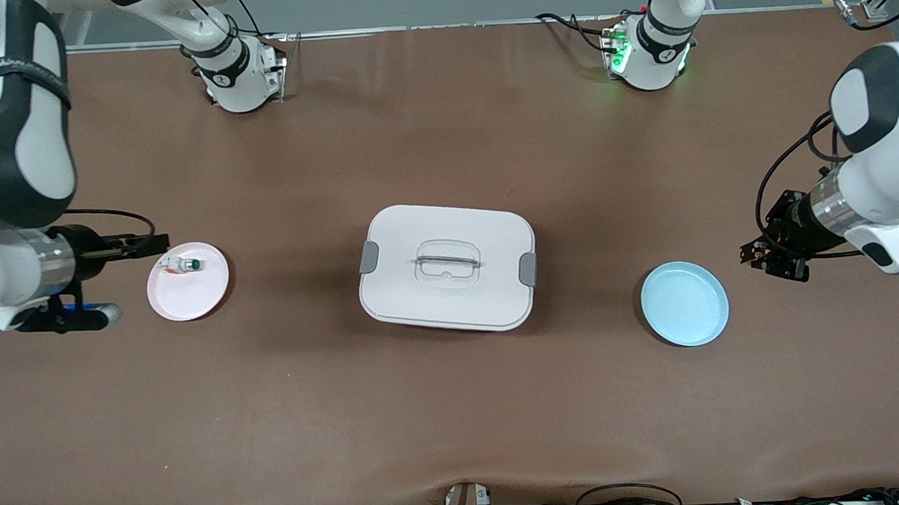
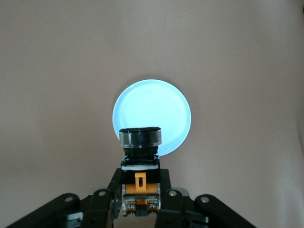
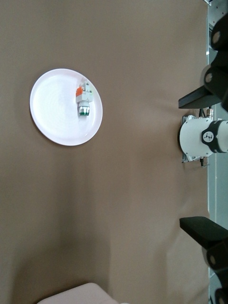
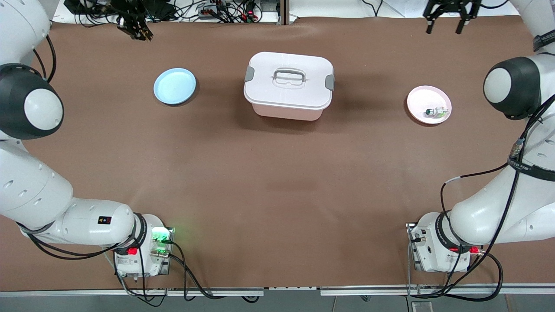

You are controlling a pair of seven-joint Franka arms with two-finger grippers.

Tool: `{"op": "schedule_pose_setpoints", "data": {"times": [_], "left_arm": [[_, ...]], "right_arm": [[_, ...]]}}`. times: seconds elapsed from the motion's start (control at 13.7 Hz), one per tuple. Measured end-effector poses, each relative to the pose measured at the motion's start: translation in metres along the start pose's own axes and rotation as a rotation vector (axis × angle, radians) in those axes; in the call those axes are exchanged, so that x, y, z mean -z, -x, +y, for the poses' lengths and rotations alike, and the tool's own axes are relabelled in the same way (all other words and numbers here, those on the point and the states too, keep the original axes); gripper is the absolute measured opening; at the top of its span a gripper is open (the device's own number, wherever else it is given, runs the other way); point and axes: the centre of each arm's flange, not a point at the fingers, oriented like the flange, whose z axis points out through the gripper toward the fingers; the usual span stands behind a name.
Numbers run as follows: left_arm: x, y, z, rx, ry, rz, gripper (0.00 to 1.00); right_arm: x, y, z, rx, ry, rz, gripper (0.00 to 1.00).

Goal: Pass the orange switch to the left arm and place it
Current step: 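Lower the switch onto the light-blue plate with the left gripper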

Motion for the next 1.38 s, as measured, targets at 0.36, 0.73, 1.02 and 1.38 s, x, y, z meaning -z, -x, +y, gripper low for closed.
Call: {"op": "schedule_pose_setpoints", "data": {"times": [0.36, 0.73, 1.02, 1.38], "left_arm": [[-0.071, -0.006, -0.008, 0.044, 0.034, 0.03, 0.33], [-0.124, -0.005, 0.002, 0.077, 0.033, 0.029, 0.33], [-0.156, -0.003, 0.005, 0.075, 0.014, 0.025, 0.33], [-0.195, 0.0, 0.006, 0.069, -0.013, 0.018, 0.33]], "right_arm": [[-0.003, 0.003, 0.032, -0.003, -0.016, -0.04, 1.0], [-0.004, 0.004, 0.045, -0.019, -0.021, -0.047, 1.0], [-0.004, 0.003, 0.047, -0.03, -0.002, -0.044, 1.0], [-0.001, 0.001, 0.051, -0.04, 0.013, -0.016, 1.0]]}}
